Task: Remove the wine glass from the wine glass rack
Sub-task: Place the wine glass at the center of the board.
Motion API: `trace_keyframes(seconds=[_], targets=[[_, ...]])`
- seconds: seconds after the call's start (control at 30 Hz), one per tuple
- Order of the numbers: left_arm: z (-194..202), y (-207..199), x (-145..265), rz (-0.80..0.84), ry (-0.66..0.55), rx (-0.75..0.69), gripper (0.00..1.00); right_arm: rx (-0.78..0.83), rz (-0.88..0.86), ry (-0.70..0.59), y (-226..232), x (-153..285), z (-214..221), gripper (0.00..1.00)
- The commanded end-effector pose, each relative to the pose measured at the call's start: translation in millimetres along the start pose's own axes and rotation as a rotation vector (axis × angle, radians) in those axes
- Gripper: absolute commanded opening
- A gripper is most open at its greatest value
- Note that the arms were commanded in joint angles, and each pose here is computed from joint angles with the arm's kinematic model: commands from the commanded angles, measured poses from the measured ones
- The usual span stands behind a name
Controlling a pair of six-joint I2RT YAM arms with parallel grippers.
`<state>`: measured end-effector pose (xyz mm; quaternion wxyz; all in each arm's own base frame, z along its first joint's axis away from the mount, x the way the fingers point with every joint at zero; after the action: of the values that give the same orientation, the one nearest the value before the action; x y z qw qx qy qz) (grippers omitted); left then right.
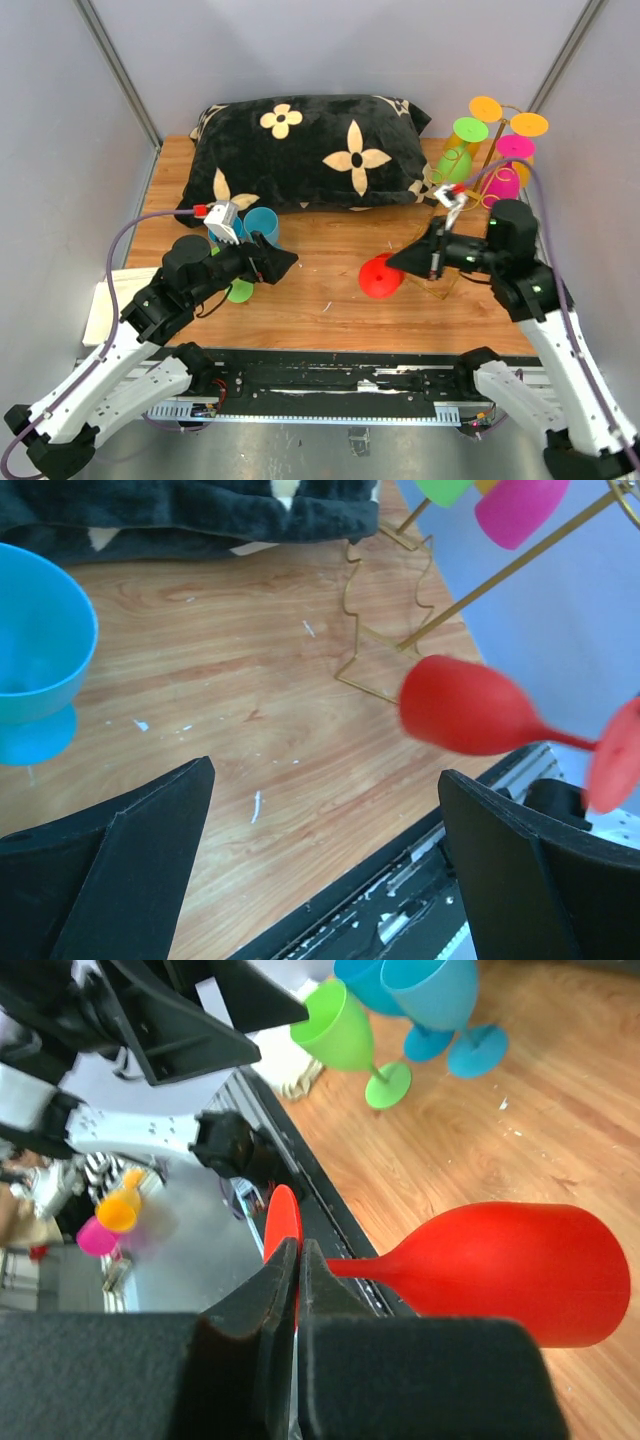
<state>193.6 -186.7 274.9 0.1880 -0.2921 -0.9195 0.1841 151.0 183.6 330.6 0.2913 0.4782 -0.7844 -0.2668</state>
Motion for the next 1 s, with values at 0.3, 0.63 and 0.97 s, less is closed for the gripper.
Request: trace_keyframes(seconds=[0.3, 0.63, 0.97], targets=[[16.1, -45.4, -4.6, 0.306, 0.02, 0.064, 0.93, 0.198, -0.058, 0.004, -12.1, -110.0, 22.9, 0.01], [14.9, -70.9, -7.9, 0.468, 0.023, 0.086, 0.79, 0.212, -0.134, -0.052, -1.5, -108.4, 22.4, 0.01], [23.1, -76.9, -16.9, 0.513, 0.068, 0.102, 0.55, 0.217, -0.209, -0.055, 12.0, -104.1, 24.0, 0.01]])
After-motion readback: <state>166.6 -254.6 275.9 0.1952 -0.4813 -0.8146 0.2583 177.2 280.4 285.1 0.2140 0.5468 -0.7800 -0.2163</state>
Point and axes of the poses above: each gripper's point midway between its finger pads, its own x axis back along the fingers, its own y axis along the line the jaws close on, z = x × y, the point moved 1 cm from there along x, back along the fingers, and after that the axes turned 6 degrees about -x, right-handed, at the moved point
